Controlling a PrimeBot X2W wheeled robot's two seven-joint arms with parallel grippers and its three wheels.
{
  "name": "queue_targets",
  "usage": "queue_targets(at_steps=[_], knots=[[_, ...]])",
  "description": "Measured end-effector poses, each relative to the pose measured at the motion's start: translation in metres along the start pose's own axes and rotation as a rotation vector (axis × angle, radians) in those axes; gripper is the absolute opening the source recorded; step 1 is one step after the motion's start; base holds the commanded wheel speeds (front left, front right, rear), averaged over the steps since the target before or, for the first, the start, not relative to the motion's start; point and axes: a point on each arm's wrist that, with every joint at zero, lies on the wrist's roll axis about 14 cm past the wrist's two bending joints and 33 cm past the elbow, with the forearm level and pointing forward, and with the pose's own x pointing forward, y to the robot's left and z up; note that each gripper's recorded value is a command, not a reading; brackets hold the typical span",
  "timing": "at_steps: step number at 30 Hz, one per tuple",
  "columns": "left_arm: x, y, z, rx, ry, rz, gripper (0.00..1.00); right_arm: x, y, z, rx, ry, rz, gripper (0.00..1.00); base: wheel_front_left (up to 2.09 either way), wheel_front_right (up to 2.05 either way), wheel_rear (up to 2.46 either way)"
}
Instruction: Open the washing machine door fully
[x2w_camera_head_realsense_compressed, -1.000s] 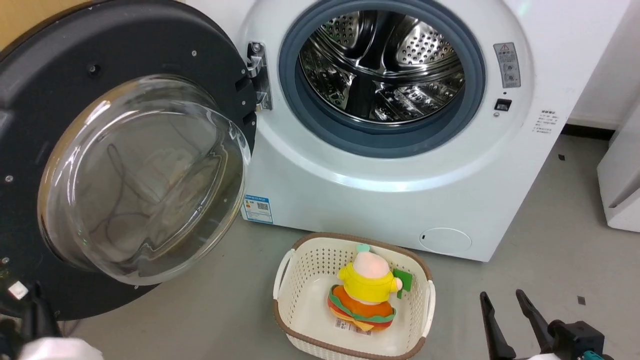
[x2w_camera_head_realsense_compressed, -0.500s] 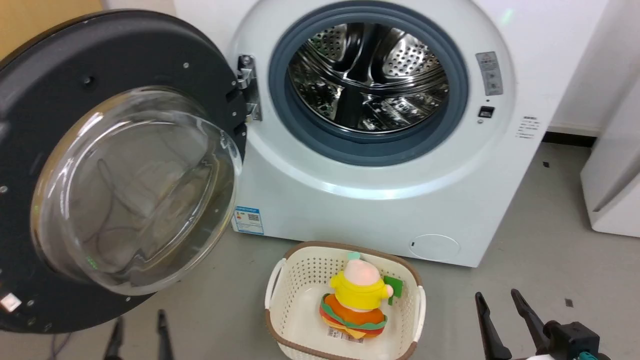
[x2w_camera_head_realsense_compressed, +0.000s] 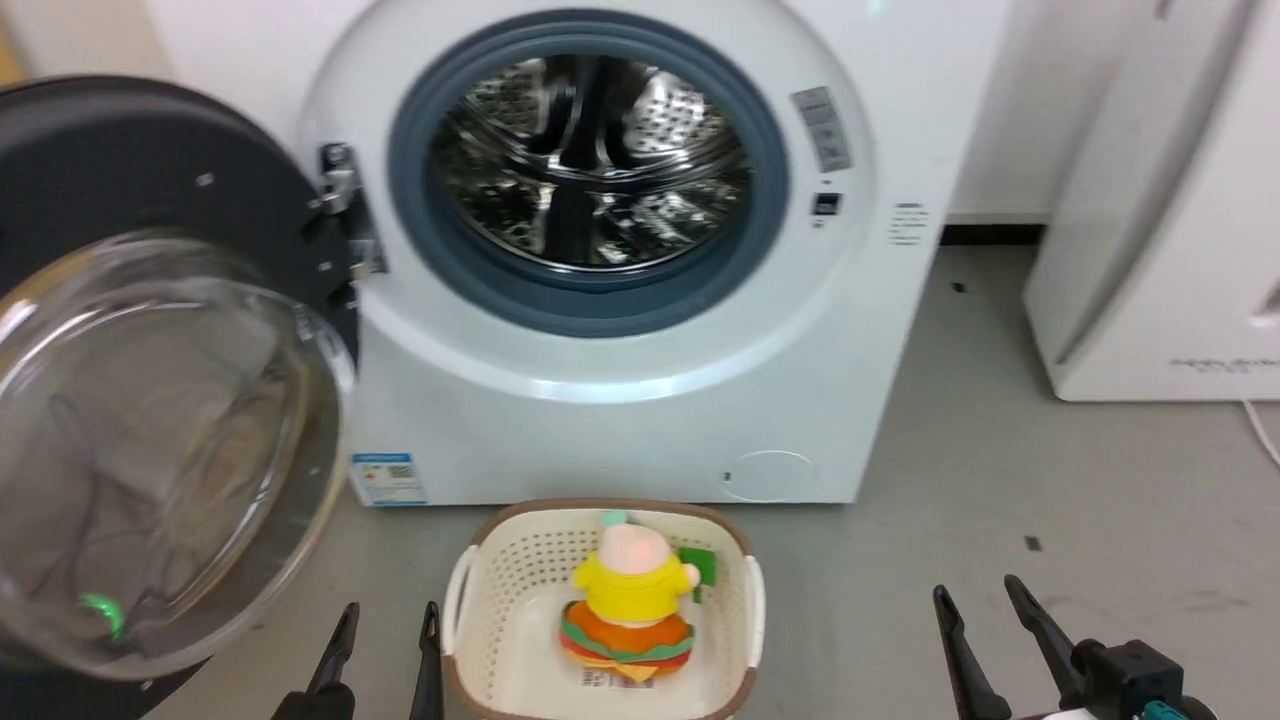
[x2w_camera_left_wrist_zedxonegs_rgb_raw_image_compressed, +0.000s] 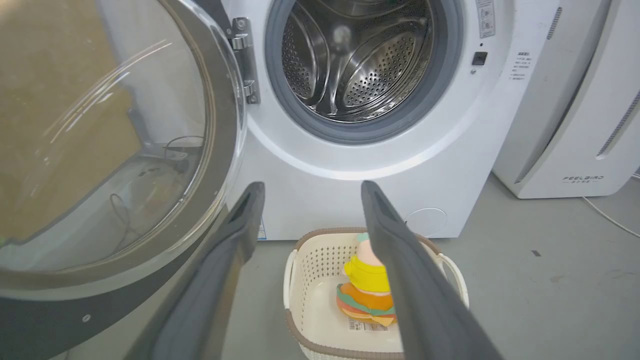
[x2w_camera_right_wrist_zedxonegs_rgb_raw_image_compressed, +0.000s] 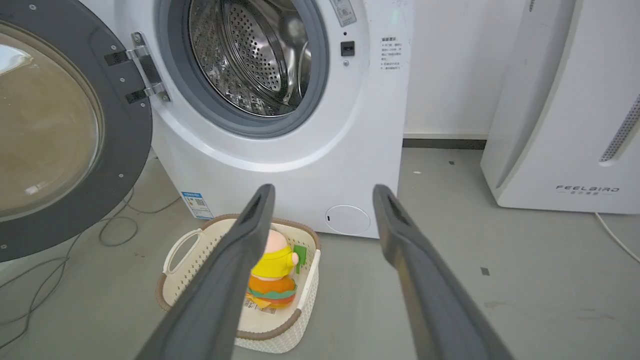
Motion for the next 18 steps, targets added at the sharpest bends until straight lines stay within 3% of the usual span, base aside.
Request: queue_targets(at_steps=[7, 16, 17, 18], knots=[[0.013, -0.021, -0.002, -0.001, 0.008, -0.060, 1.00, -0.015, -0.018, 0.001, -0.001, -0.005, -0.065, 1.00, 0.00, 0.00, 0.00], [0.014, -0.018, -0.004, 0.001, 0.016, -0.046, 1.00, -0.016, -0.014, 0.002, -0.002, -0.007, -0.054, 1.00, 0.00, 0.00, 0.00], [0.014, -0.018, -0.005, 0.001, 0.018, -0.044, 0.00, -0.016, -0.014, 0.002, -0.002, -0.006, -0.054, 0.00, 0.00, 0.00, 0.00], [0.014, -0.018, -0.005, 0.001, 0.018, -0.045, 0.00, -0.017, -0.014, 0.001, -0.002, -0.006, -0.055, 0.00, 0.00, 0.00, 0.00]])
